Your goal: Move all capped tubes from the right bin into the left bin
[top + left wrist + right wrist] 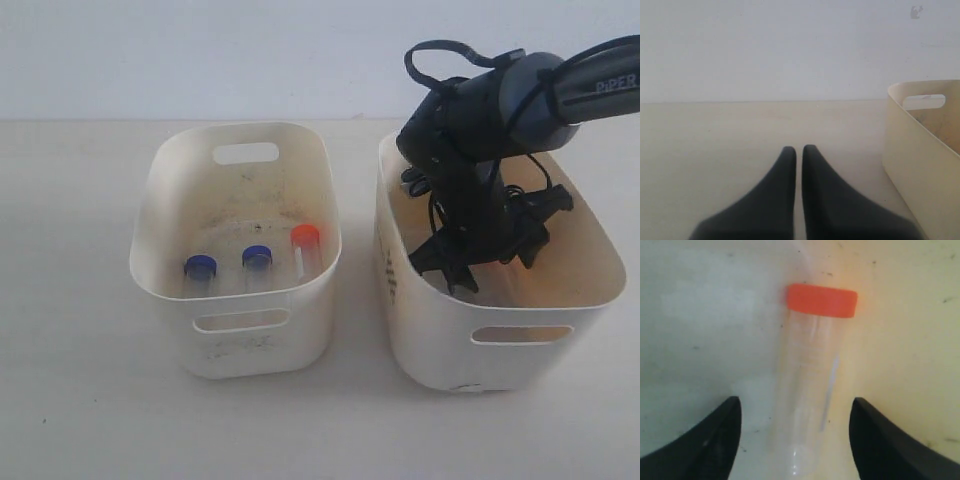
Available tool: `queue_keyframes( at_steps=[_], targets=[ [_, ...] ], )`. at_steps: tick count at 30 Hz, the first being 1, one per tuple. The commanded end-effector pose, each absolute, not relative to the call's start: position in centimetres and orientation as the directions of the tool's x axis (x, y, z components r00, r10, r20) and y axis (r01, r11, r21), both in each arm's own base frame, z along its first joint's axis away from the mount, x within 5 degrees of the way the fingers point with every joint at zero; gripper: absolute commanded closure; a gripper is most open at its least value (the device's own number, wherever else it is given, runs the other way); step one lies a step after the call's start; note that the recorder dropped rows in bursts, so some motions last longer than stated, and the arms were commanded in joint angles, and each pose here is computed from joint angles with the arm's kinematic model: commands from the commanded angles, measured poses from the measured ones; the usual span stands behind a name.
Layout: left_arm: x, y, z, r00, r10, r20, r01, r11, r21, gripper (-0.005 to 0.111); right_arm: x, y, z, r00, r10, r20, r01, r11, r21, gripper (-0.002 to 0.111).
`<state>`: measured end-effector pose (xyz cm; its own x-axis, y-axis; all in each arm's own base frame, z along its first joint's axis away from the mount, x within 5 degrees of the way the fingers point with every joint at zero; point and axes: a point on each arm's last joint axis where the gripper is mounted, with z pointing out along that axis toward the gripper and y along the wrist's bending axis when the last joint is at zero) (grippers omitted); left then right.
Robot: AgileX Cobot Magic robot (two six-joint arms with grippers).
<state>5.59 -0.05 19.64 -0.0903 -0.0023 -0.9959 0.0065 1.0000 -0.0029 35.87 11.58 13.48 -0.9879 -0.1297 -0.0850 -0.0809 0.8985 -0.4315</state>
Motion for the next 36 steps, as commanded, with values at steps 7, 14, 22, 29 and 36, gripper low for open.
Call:
queue_keyframes(
  at_steps=[7,14,22,29,36],
  targets=[
    [5.61,-0.10,19.76,-0.085,-0.009,-0.996,0.013,1.000,-0.010,0.103,35.80,10.54,13.74,-0.994,-0.085,-0.068,-0.040,0.865,-0.500,0.048],
    [5.61,-0.10,19.76,-0.085,-0.009,-0.996,0.013,1.000,-0.010,0.103,35.75,10.58,13.68,-0.994,-0.079,-0.068,-0.035,0.869,-0.494,0.048],
    [5.61,-0.10,19.76,-0.085,-0.009,-0.996,0.013,1.000,-0.010,0.103,35.78,10.81,13.55,-0.994,-0.074,-0.076,-0.030,0.883,-0.468,0.048],
    [5.61,-0.10,19.76,-0.085,-0.009,-0.996,0.013,1.000,-0.010,0.103,35.77,10.80,13.56,-0.994,-0.076,-0.073,-0.033,0.882,-0.470,0.048],
    [5.61,-0.10,19.76,-0.085,-0.009,-0.996,0.013,1.000,-0.010,0.103,35.78,10.78,12.82,-0.995,-0.084,-0.050,-0.050,0.876,-0.479,0.048]
  ],
)
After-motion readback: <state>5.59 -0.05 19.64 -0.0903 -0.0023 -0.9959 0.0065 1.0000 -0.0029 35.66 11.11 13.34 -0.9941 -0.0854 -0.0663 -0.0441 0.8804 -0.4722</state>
